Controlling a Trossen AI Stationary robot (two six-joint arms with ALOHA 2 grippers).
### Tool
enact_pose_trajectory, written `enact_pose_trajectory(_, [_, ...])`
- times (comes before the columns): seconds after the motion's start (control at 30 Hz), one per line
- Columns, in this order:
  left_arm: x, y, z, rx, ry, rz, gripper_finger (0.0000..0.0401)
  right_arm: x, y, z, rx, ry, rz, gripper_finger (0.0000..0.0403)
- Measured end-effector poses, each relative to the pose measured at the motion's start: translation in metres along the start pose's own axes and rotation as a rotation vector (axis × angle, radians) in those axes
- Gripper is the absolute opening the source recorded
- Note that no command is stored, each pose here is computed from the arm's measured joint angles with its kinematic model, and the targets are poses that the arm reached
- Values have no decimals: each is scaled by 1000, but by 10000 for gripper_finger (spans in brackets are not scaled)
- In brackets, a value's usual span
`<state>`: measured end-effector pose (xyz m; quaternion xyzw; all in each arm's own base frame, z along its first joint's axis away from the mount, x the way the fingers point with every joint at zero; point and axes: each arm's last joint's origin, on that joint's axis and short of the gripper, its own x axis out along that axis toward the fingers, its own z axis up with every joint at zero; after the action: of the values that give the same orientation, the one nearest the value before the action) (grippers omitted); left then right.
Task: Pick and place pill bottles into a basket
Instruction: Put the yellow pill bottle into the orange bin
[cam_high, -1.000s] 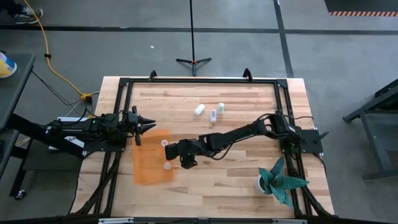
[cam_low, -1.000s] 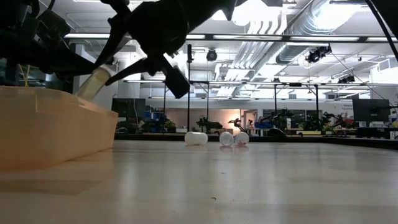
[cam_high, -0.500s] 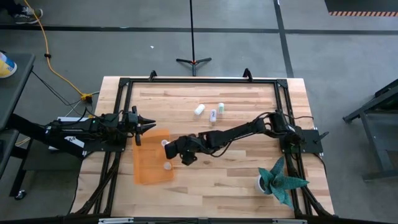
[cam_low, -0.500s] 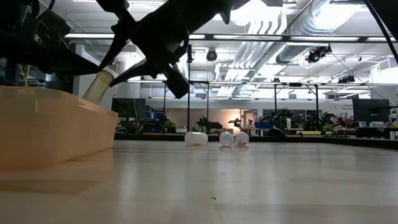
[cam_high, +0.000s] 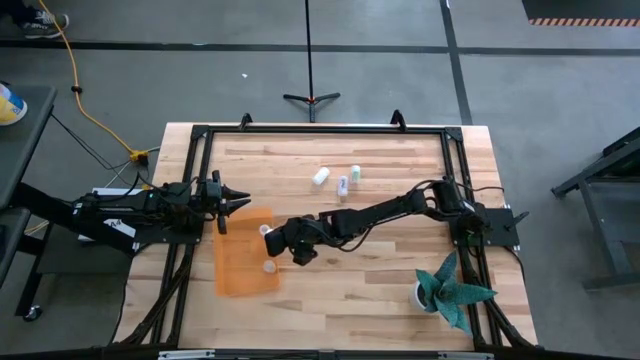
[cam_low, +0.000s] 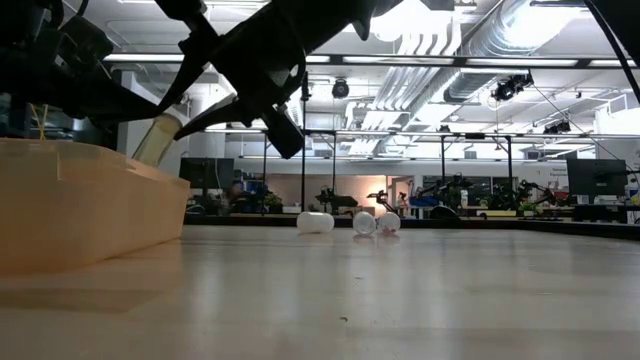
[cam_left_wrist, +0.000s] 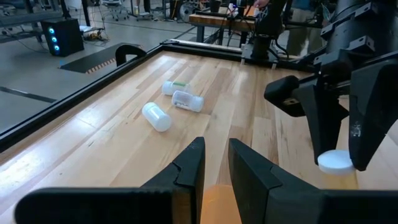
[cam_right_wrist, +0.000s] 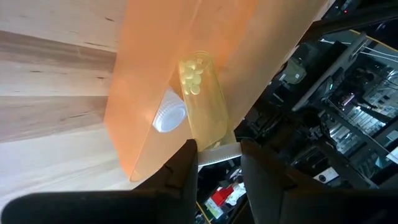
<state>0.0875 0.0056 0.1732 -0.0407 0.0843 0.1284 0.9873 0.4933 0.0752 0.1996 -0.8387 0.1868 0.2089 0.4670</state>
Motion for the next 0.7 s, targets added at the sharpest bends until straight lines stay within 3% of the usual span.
enact_pose_trajectory(0.3, [0,0,0,-3,0,0,108,0,1,-1,12,6,3,130])
enact_pose_trajectory(0.7, [0,0,0,-3,0,0,108,0,1,-2,15,22,11,130])
